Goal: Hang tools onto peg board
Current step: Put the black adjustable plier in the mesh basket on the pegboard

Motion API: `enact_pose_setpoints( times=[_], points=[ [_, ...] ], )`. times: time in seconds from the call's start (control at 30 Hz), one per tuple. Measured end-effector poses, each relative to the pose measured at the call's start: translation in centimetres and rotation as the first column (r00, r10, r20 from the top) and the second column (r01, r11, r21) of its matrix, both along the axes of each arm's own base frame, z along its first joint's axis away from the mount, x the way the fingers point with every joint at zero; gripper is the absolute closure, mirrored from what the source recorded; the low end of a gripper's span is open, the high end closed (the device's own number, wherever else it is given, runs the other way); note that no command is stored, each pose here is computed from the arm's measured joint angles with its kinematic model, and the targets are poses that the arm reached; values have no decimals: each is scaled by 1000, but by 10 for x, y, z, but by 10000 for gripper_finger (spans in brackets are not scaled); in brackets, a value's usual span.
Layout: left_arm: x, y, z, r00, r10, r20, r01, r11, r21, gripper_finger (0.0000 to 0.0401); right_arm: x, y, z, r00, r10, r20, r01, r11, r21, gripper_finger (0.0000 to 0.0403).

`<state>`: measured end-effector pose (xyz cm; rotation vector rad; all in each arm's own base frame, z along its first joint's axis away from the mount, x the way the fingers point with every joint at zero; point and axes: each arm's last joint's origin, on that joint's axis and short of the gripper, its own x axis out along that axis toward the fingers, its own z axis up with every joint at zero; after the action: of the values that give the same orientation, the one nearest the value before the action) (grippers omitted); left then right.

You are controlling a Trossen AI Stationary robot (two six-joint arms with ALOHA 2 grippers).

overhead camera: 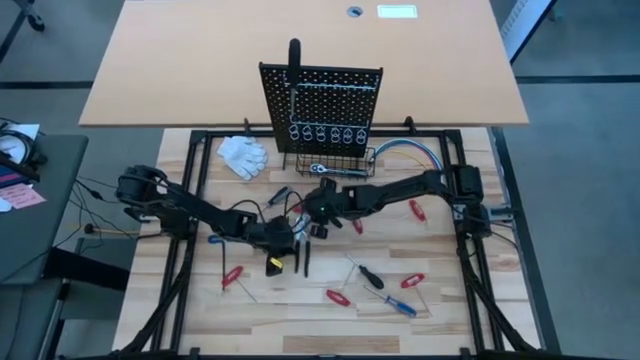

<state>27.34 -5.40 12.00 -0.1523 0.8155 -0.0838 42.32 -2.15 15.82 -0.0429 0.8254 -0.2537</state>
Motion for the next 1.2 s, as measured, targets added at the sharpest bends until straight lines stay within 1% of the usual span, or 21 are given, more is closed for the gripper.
enact_pose_setpoints(
  times=[0.07,0.1,0.13,0.2,0.3,0.37,0.43,0.47,0.53,0.6,0.7,0.73,0.8,0.87,0.93,1.0,1.07,1.13,1.2],
  points=[
    [2,-2,2,999,-15,37,15,1000,-6,401,-6,4,6,999,-21,-32,21,1000,6,276],
    [3,-3,4,999,-18,46,19,1000,-4,401,-7,9,12,999,-24,-20,25,1000,18,276],
    [3,-3,4,999,-21,48,21,1000,-1,401,-10,13,19,999,-31,-17,32,999,33,276],
    [0,-4,1,1000,-26,13,26,1000,3,401,-14,25,21,999,-18,-43,21,996,91,276],
    [0,-4,-3,999,-29,-17,29,999,-15,401,-18,44,10,991,74,-113,-46,971,235,276],
    [2,-5,-7,999,-36,-12,36,999,-12,401,-19,57,0,976,155,-150,-107,952,288,276],
    [8,-4,-12,998,-48,38,48,999,-1,401,-24,66,-4,960,187,-209,-122,950,287,276],
    [12,-3,-14,996,-53,74,53,999,4,401,-27,69,-4,957,176,-230,-106,952,287,276],
    [23,2,-17,988,-69,141,67,998,18,401,-35,72,5,960,93,-265,-19,963,267,276],
    [40,10,-17,970,-70,233,55,996,71,401,-46,75,19,957,18,-290,49,973,224,276],
    [70,22,-6,935,-73,348,29,991,130,401,-60,80,42,960,-77,-269,113,987,118,276],
    [77,23,-1,930,-87,357,34,988,153,401,-63,83,48,964,-107,-242,132,987,90,276],
    [84,23,4,944,-127,304,66,977,201,401,-69,88,50,970,-150,-192,162,986,48,276],
    [80,19,11,963,-140,232,81,966,245,401,-71,94,47,976,-147,-161,155,987,42,275],
    [74,13,23,971,-112,209,44,951,306,401,-69,99,37,986,-119,-120,126,991,49,271],
    [57,9,29,985,-53,167,-15,924,383,401,-63,102,23,993,-82,-88,87,995,56,258],
    [36,4,32,989,16,144,-78,896,437,401,-55,102,10,998,-38,-59,42,997,65,238],
    [13,2,36,984,75,162,-141,885,444,401,-48,99,-2,998,-6,-59,10,998,60,210],
    [-8,2,38,972,123,201,-197,891,409,401,-39,93,-9,999,22,-42,-18,996,83,177]
  ],
)
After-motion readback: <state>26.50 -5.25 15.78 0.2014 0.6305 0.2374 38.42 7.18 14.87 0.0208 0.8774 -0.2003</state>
